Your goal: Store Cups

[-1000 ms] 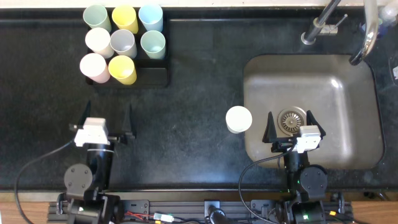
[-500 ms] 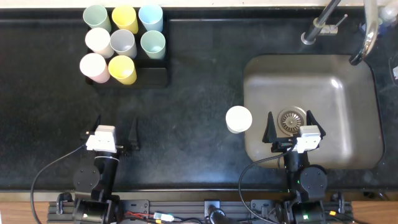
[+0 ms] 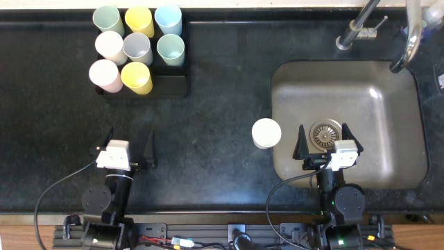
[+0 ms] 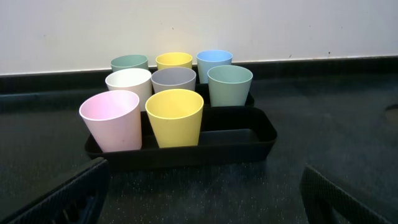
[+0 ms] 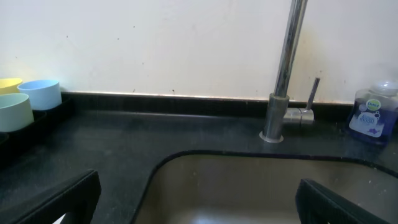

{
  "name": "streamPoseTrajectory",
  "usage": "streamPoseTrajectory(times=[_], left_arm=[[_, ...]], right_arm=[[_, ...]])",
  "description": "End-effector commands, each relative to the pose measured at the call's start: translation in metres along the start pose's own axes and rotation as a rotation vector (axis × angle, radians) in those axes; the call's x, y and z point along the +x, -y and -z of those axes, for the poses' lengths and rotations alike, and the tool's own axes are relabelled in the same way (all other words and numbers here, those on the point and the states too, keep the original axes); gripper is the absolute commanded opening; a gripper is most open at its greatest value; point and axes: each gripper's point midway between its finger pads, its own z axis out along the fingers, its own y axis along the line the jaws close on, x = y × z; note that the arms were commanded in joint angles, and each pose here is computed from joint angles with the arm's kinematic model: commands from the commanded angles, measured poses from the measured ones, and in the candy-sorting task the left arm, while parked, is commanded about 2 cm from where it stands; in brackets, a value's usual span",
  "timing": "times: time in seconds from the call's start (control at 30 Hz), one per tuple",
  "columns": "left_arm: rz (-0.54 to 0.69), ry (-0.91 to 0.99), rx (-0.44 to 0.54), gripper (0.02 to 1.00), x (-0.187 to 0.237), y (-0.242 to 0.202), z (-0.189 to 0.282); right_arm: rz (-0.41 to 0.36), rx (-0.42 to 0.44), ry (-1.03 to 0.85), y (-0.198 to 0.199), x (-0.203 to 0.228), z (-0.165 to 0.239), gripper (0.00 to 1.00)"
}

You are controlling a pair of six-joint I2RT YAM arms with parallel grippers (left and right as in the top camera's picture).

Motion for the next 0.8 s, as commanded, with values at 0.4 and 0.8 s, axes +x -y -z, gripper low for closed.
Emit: streamPoseTrajectory(times=[0.4,0.8], left_arm=[[-0.018,0.007,0.009,1.0,-0.001,0.001,0.001],[-0.018,0.007,0.009,1.0,-0.001,0.001,0.001]], right_arm=[[-0.001,0.001,0.002,0.0,0.003,0.0,0.998],[0.001,-0.003,-0.017,-0.001,-0.043,0.004,0.998]])
